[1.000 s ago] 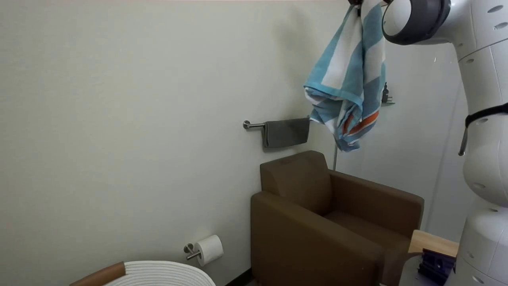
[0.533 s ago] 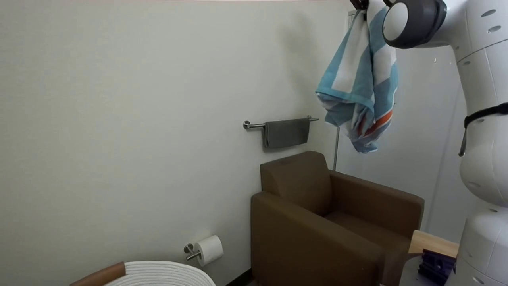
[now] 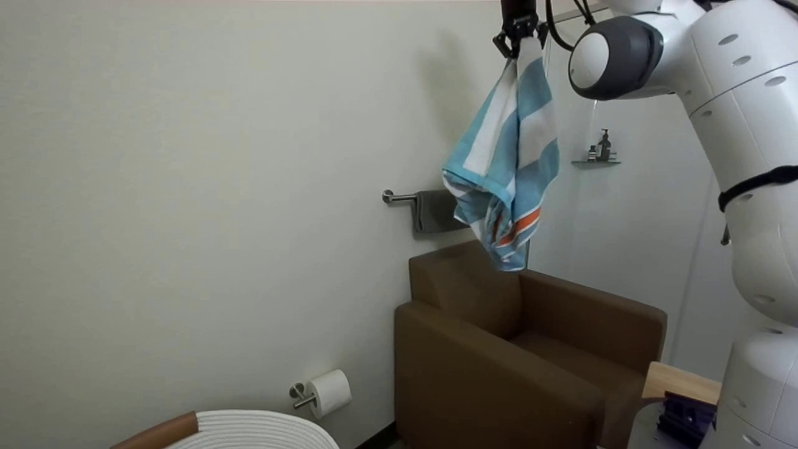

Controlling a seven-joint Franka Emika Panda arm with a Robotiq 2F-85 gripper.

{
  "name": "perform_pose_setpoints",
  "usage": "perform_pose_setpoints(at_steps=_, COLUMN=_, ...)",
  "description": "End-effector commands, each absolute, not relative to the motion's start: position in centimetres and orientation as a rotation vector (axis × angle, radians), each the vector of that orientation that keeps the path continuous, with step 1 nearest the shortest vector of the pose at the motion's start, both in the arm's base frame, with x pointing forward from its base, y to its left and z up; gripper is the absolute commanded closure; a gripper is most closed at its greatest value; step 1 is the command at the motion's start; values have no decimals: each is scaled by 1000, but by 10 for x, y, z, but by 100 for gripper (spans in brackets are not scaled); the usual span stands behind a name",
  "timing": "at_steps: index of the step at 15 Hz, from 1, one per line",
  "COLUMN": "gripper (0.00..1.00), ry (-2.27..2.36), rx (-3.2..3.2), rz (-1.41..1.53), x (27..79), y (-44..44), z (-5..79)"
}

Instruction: Put the towel on the couch

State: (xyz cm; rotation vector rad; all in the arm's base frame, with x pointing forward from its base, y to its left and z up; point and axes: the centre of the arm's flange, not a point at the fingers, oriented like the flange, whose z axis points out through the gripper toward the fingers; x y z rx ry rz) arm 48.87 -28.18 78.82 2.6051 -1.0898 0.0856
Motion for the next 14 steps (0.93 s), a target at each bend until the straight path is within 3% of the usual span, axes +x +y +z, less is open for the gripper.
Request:
perform_pose_setpoints(at_steps=1, gripper=89, ry=-1217, rx=2597, rz=58, x=467, y=-303, z=732)
perform_pose_setpoints(at_steps=14, gripper=90, ry=-1610, rx=2461, rz=-274, x=407, y=-416, z=634)
